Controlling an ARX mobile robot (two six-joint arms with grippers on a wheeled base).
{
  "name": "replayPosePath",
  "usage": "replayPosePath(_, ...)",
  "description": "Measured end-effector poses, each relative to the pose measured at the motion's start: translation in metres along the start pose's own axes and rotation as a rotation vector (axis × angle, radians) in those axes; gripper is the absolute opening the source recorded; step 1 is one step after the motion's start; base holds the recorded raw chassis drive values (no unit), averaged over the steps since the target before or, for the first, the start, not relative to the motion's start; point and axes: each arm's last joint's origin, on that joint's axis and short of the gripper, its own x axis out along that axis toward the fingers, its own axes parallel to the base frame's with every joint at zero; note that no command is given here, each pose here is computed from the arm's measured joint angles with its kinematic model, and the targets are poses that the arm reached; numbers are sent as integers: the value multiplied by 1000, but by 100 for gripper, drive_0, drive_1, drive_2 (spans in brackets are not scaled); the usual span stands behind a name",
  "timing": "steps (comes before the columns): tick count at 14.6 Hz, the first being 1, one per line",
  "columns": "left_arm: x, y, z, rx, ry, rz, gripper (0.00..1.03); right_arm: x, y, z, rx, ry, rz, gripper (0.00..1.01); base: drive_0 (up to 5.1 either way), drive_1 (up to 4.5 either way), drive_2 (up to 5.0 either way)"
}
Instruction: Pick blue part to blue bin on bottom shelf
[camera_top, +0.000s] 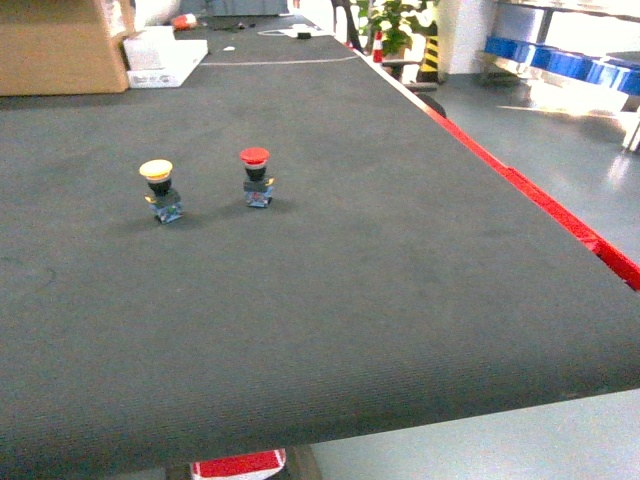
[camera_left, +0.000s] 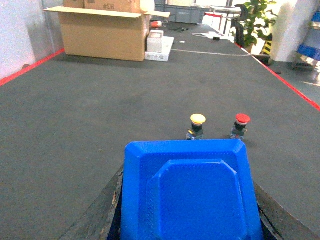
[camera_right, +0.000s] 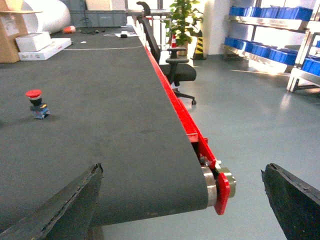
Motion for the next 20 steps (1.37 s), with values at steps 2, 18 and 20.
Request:
replayPosePath(2,0,0,0,0,0,0,43,0,0,0,0,0,0,98,-148,-148,-148)
replayPosePath(18,0,0,0,0,0,-1,43,0,0,0,0,0,0,98,-152,-152,-152)
replayPosePath(20,0,0,0,0,0,-1,43,0,0,0,0,0,0,98,-146,-146,-146)
